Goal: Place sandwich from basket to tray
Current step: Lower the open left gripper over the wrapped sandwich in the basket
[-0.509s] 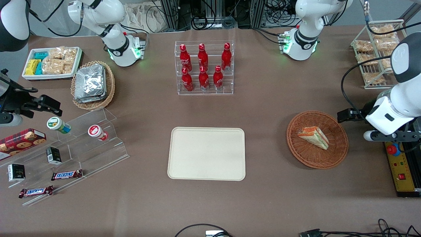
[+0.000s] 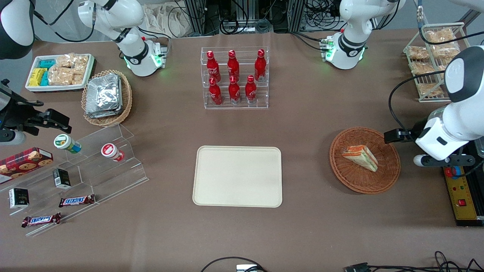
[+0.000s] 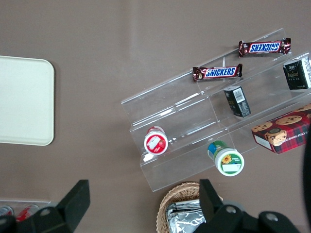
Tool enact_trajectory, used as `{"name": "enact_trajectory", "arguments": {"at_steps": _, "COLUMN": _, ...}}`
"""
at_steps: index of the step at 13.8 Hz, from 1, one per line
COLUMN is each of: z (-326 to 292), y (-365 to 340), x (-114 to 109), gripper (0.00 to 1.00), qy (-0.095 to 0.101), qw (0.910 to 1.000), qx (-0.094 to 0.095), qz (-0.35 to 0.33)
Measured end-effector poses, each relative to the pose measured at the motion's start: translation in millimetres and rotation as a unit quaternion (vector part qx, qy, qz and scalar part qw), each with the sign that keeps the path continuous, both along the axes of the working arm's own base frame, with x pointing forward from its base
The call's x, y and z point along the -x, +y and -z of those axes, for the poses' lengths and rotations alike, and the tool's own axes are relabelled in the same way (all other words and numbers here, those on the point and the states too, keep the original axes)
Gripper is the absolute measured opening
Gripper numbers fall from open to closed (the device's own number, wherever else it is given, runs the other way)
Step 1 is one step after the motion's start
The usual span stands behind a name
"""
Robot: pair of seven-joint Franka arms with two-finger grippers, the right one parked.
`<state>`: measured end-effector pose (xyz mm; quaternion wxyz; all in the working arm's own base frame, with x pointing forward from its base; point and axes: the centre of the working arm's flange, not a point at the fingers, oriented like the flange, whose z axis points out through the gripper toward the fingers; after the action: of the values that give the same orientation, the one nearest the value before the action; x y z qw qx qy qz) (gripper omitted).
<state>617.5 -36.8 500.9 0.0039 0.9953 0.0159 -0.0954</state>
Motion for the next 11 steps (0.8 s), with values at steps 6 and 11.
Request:
{"name": "enact_trajectory", "arguments": {"at_steps": 6, "z": 51, "y": 0, "x": -4, "gripper": 1.0, "qy": 0.011, "qw": 0.9716, "qx": -0.042, "qz": -0.233}}
{"name": "enact_trajectory", "arguments": {"at_steps": 11, "z": 144, "y": -4, "x": 15, "gripper": 1.0, "qy": 0.009, "qw": 0.9314, "qx": -0.066, "qz": -0.358}}
